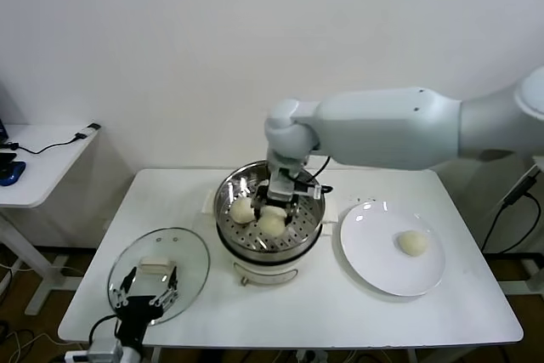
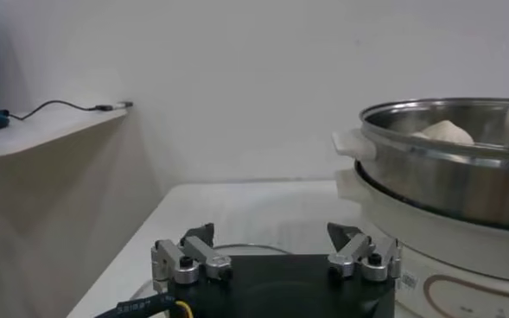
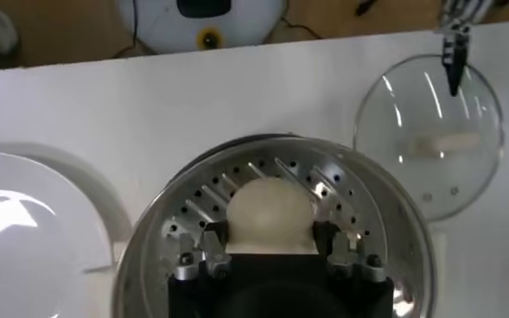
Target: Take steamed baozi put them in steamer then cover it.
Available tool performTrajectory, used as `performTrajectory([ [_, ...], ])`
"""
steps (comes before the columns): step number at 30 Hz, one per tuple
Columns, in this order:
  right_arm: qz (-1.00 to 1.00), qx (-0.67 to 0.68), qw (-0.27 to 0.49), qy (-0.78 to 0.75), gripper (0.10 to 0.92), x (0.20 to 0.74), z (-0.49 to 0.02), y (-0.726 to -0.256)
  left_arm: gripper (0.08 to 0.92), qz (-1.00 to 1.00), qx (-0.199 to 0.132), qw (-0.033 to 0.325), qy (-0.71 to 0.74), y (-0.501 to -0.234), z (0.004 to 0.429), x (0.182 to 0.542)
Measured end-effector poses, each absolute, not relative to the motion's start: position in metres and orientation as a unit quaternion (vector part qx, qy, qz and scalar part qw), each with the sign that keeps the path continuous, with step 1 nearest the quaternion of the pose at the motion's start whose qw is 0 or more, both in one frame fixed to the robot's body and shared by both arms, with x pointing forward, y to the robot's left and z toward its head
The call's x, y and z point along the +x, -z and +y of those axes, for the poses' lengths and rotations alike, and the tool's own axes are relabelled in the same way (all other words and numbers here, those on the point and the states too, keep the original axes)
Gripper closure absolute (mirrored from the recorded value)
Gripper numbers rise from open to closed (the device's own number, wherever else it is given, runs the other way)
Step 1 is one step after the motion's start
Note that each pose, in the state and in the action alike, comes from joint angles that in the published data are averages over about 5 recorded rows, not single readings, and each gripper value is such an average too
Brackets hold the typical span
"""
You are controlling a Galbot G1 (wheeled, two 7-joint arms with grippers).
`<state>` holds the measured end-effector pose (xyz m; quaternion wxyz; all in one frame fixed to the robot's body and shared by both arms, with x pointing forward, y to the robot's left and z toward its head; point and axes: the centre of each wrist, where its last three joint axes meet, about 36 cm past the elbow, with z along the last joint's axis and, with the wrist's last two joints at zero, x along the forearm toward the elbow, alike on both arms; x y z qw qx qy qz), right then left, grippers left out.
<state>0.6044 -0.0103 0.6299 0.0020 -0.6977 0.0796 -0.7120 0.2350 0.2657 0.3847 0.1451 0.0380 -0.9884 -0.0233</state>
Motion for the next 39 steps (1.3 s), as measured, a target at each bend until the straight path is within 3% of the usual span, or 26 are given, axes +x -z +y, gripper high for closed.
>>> performTrajectory([
  [9, 0.066, -0.708, 0.009, 0.703, 0.373, 0.611, 0.002, -0.594, 0.177, -0.988, 0.038, 0.146, 0.022, -0.383, 0.266, 0.237],
  [14, 0.069, -0.709, 0.017, 0.701, 0.289, 0.614, 0.004, -0.589, 0.177, -0.988, 0.037, 0.146, 0.021, -0.382, 0.266, 0.238],
  [19, 0.072, -0.712, 0.021, 0.698, 0.206, 0.617, 0.005, -0.595, 0.177, -0.988, 0.037, 0.147, 0.021, -0.382, 0.266, 0.238],
  [26, 0.08, -0.705, -0.004, 0.704, 0.199, 0.633, -0.01, -0.634, 0.177, -0.988, 0.036, 0.148, 0.02, -0.383, 0.265, 0.237],
  [32, 0.143, -0.685, -0.074, 0.711, 0.2, 0.661, -0.06, -0.682, 0.177, -0.988, 0.037, 0.145, 0.021, -0.385, 0.266, 0.237],
  [39, 0.274, -0.637, -0.203, 0.691, 0.2, 0.688, -0.17, -0.722, 0.177, -0.989, 0.036, 0.141, 0.02, -0.387, 0.266, 0.239],
])
